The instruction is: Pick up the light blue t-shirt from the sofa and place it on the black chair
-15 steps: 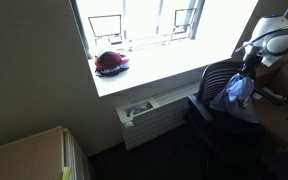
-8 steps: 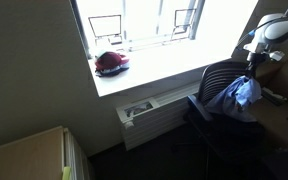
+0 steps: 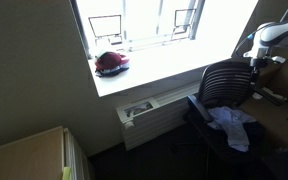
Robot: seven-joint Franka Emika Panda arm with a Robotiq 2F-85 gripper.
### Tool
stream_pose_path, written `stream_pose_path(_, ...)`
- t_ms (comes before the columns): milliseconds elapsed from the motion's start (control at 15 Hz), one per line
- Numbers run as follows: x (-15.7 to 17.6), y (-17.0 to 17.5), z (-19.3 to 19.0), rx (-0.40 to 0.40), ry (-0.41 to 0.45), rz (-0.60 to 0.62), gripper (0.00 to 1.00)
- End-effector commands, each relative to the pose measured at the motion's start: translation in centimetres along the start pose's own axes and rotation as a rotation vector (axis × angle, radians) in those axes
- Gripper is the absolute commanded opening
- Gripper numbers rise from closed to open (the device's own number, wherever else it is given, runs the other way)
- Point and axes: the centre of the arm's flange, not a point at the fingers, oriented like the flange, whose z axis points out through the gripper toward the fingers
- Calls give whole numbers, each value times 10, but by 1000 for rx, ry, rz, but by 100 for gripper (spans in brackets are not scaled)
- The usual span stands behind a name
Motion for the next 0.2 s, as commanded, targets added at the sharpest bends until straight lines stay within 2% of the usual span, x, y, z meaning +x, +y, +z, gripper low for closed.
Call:
stream_pose_path(0, 1, -1, -1, 0, 1, -2, 41)
stream_pose_path(133, 1, -2, -1, 0, 1, -4, 41)
